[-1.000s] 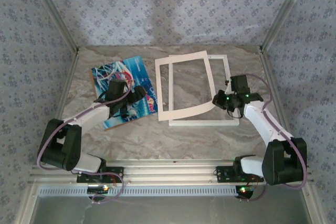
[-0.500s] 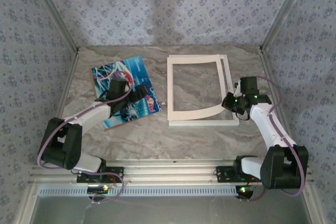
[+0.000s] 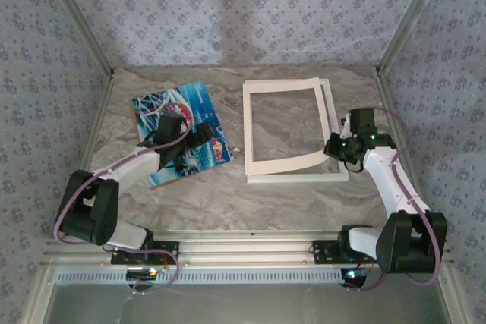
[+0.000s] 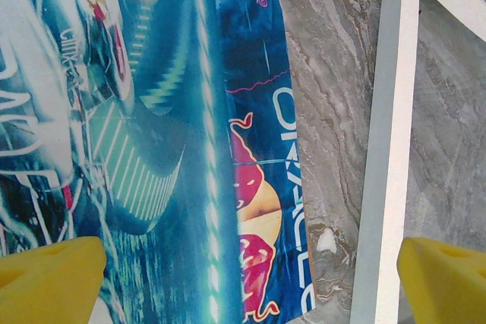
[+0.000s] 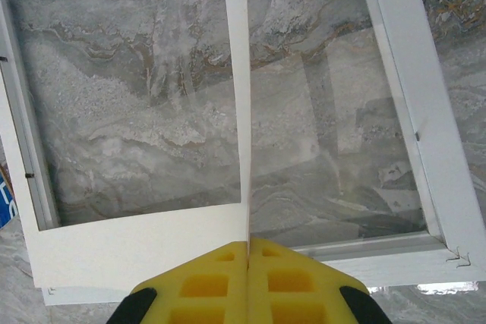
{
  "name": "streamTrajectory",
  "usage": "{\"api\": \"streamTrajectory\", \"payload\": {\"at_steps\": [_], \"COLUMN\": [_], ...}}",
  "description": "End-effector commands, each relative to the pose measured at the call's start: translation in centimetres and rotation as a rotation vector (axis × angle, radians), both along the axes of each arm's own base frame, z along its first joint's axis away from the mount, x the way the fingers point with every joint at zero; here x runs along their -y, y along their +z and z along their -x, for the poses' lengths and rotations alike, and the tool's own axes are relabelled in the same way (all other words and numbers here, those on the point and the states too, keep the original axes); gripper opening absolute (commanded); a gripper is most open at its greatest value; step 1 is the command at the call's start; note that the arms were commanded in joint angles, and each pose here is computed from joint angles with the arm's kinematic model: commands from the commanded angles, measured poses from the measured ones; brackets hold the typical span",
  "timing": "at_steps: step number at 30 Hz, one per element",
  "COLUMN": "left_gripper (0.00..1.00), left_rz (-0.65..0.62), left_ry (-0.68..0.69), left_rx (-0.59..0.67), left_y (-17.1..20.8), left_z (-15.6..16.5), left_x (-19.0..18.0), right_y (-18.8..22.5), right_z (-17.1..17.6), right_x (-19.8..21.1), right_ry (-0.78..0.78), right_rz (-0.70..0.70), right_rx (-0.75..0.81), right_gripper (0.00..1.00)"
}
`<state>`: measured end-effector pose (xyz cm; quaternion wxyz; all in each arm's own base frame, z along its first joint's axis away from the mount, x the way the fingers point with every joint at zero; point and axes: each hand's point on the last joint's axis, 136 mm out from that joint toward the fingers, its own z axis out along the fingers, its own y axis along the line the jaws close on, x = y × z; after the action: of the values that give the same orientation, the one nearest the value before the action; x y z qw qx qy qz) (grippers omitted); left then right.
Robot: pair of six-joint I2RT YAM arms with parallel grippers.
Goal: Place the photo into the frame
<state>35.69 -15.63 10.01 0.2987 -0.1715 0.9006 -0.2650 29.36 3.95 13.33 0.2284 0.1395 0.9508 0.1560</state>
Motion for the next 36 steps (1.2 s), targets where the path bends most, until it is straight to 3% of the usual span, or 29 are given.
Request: {"api": "streamTrajectory", "payload": {"at_steps": [1, 12, 17, 36], "left_gripper": [0.98, 0.98, 0.99, 0.99], "left_rz": [0.007, 0.003, 0.002, 0.007], "left_ry": [0.001, -0.001, 0.001, 0.001], "left_rx": [0.017, 0.011, 0.013, 0.017], "left_y": [0.5, 0.2, 0.2, 0.3], "left_z": [-0.5, -0.3, -0.2, -0.2], "left_x": [0.3, 0.2, 0.2, 0.3], "right_y": [2.4, 6.2, 6.9, 3.3], "right_z": [-0.8, -1.3, -0.9, 0.0], "right_x": [-0.1, -2.4, -1.4, 1.5], "right_ry": [0.015, 0.033, 0.030, 0.024], "right_rz": [-0.009, -0.172, -0.103, 0.030], "right_rx": [0.080, 0.164, 0.170, 0.029], "right_gripper": [0.00, 0.00, 0.00, 0.00]}}
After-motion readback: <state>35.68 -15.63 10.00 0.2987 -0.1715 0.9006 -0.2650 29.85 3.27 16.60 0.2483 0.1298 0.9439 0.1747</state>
